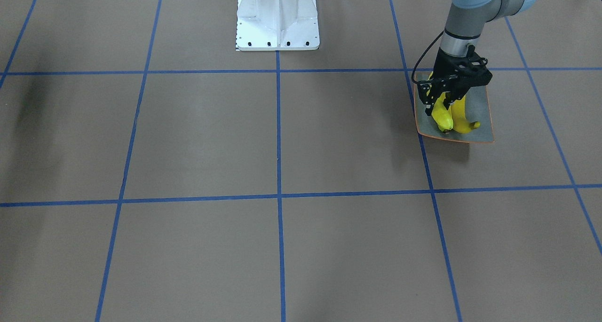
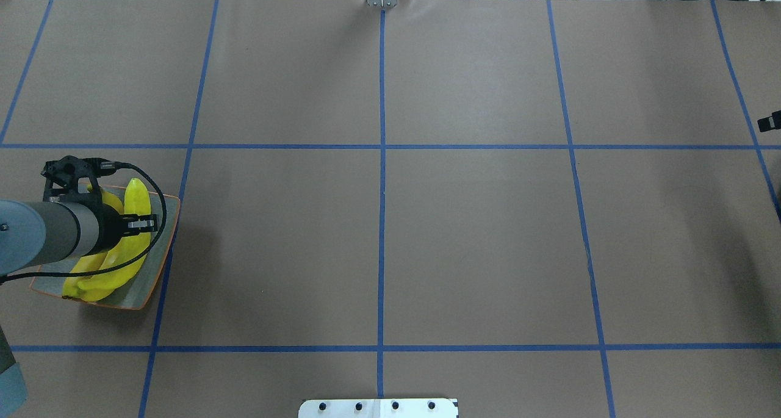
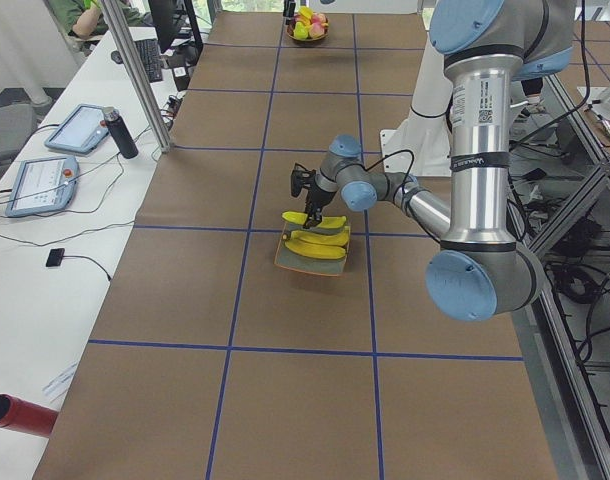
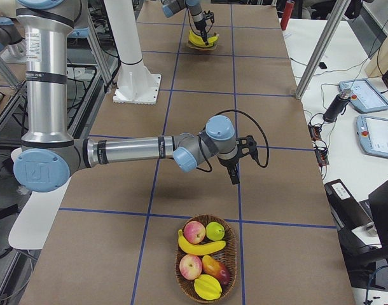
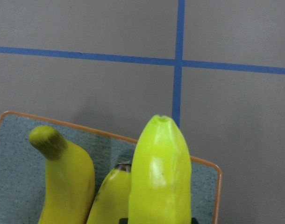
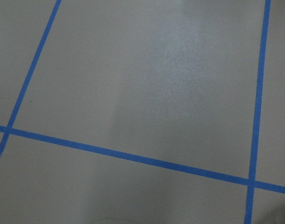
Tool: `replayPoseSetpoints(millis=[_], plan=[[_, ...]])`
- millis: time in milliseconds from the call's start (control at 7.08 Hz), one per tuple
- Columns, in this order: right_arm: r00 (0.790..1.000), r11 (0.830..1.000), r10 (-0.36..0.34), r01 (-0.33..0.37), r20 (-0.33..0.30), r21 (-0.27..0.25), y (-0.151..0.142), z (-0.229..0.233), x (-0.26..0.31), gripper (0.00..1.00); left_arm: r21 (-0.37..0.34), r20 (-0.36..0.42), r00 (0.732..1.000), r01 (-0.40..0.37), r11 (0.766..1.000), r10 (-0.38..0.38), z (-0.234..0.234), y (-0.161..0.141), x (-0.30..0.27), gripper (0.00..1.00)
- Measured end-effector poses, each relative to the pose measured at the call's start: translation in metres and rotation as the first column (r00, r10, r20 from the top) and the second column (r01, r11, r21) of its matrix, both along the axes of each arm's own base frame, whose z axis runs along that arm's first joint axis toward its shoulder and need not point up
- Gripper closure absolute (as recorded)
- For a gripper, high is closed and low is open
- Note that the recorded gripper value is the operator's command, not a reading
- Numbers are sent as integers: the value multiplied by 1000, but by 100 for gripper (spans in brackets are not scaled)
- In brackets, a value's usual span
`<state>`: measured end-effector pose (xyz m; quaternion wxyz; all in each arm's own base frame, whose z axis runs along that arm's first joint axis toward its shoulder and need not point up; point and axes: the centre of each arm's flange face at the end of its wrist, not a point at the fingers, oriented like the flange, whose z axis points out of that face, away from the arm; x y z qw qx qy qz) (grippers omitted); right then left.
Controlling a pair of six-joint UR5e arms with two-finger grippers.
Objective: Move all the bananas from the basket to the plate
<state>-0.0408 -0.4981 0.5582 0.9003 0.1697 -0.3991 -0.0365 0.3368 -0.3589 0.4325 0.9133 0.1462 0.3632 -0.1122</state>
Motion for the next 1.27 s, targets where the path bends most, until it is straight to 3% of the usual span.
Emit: replayPoseSetpoints(millis=[141, 283, 848, 1272], plan=[[1000, 1000, 0, 0, 0, -1, 0, 0, 0, 0, -1, 2, 1000, -1, 1000, 1, 1, 0, 1, 54], [1000, 1000, 1, -1, 0, -2, 1, 1, 0, 1, 1, 2, 1000, -3, 1000, 3, 1, 0, 1, 1], [1000, 1000, 2, -2, 0, -6, 1, 2, 1, 0, 13, -6, 1000, -17, 1000, 18, -4, 2, 5, 0], [1000, 1000, -6, 6, -13, -21, 7, 14, 6, 0, 42, -67, 997, -44, 998, 47, -40, 6, -3, 0]])
